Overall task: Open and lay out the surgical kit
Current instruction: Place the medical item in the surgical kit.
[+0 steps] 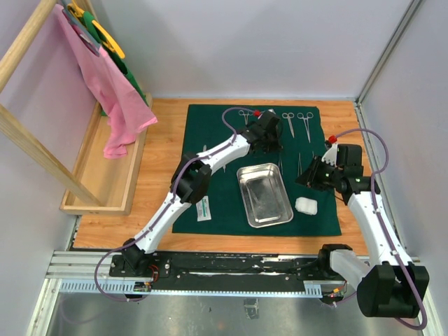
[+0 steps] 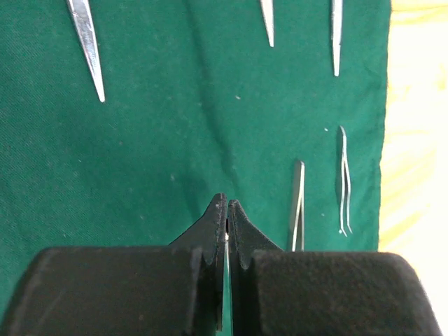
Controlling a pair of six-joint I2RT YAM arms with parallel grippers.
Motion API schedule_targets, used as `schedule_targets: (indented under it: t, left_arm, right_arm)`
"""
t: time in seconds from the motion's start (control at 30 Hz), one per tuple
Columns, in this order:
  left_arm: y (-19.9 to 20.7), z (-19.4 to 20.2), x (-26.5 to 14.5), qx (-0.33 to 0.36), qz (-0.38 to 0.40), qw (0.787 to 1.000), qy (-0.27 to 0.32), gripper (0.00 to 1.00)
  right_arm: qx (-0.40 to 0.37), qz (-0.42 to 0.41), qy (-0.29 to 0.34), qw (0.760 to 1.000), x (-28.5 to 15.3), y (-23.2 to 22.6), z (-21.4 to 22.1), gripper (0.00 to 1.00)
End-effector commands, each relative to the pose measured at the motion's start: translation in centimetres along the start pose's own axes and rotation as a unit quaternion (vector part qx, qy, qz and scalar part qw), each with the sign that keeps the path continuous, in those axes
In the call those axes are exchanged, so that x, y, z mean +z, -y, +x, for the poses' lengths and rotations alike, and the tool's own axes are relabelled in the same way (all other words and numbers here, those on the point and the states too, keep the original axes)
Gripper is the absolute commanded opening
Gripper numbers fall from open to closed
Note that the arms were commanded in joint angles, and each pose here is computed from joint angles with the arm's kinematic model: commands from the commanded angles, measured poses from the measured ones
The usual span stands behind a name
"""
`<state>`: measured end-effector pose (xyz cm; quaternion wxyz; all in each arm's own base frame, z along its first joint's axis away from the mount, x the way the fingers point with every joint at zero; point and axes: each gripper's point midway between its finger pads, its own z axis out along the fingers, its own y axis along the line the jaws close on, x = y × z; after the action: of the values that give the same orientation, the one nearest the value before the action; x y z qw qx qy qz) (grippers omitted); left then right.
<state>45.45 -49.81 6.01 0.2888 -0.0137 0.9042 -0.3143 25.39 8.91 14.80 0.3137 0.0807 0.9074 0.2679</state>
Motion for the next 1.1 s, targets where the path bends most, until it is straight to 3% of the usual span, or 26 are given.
schedule_targets:
  t: [0.0,0.47,0.77,1.0,1.07]
  left_arm:
    - [0.4,-0.6,0.7,-0.004,0.005,1.0,0.011,0.01]
    - [0.1,1.2,2.1,-0.028,0.023,0.999,-0.01,0.0]
    - [-0.5,1.6,2.5,-0.027,0.026,0.999,-0.013,0.18]
    - [-0.2,1.3,2.1,-0.032,0.032,0.999,-0.009,0.22]
    - [0.1,0.7,1.6,-0.035,0.039,0.999,-0.005,0.3]
  right_arm:
    - [-0.001,0.022,0.001,1.0,-0.7,0.7,0.1,0.2]
    - [0.003,0.018,-0.012,1.0,0.0,1.1,0.9,0.2]
    - [0.003,0.014,-0.015,1.0,0.1,1.1,1.0,0.22]
    - [0.005,0.014,-0.019,1.0,0.2,1.2,1.2,0.22]
    - [0.004,0.014,-0.02,1.0,0.3,1.2,1.3,0.22]
